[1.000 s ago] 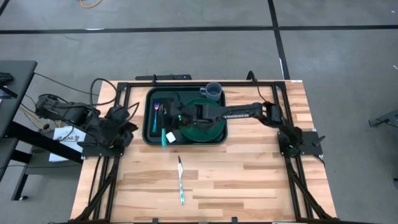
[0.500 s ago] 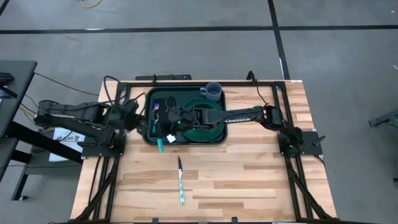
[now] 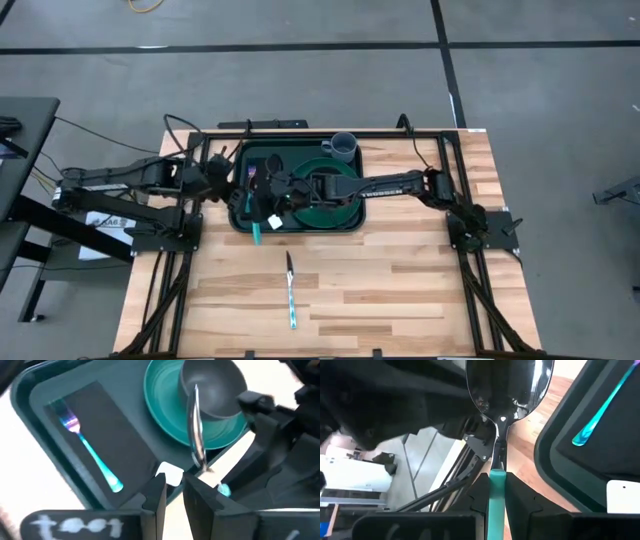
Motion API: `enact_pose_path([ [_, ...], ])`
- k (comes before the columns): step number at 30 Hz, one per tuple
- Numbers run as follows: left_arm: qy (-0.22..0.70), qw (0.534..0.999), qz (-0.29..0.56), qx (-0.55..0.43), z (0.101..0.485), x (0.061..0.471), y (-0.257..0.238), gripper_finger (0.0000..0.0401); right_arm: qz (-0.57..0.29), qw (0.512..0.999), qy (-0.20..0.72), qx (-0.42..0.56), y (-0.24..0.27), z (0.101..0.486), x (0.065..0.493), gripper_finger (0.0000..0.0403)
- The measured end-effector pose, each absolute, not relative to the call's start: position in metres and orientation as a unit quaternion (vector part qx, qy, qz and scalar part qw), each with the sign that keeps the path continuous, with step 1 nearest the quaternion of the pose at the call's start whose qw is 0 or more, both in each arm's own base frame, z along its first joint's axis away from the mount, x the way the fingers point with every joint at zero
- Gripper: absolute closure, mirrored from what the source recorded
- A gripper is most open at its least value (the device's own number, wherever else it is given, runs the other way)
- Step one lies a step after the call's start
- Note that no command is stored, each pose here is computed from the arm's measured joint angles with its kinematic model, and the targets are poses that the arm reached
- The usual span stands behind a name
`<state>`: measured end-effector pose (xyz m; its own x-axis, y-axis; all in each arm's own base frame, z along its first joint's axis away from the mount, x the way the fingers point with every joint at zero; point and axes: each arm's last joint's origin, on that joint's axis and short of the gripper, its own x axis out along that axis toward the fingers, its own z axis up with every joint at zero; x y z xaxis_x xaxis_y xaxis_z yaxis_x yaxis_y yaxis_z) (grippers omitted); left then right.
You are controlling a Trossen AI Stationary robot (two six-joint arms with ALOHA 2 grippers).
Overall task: Set up tray
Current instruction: Put the blue patterned spoon on the black napkin to the right of the purple fork
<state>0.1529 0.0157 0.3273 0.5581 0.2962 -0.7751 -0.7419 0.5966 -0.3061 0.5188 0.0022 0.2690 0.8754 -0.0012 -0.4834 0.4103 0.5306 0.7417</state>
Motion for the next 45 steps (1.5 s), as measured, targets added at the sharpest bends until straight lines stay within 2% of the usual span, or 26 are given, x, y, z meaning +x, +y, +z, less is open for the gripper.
enact_pose_path([
  [10,0.297,0.85,0.309,-0.307,0.339,0.142,0.017,0.0344,-0.148,0.84,0.204,0.481,-0.03,0.269,0.518,0.0373],
  [20,0.266,0.846,0.315,-0.339,0.343,0.144,0.031,0.0283,-0.126,0.853,0.179,0.474,-0.037,0.275,0.52,0.0373],
  [25,0.256,0.846,0.313,-0.347,0.344,0.147,0.037,0.0268,-0.124,0.854,0.181,0.471,-0.037,0.274,0.52,0.0373],
  [39,0.303,0.831,0.322,-0.337,0.33,0.171,0.047,0.0269,-0.112,0.859,0.19,0.462,-0.038,0.274,0.52,0.0373],
  [45,0.3,0.829,0.336,-0.333,0.329,0.17,0.051,0.0304,-0.117,0.857,0.193,0.462,-0.039,0.273,0.52,0.0373],
])
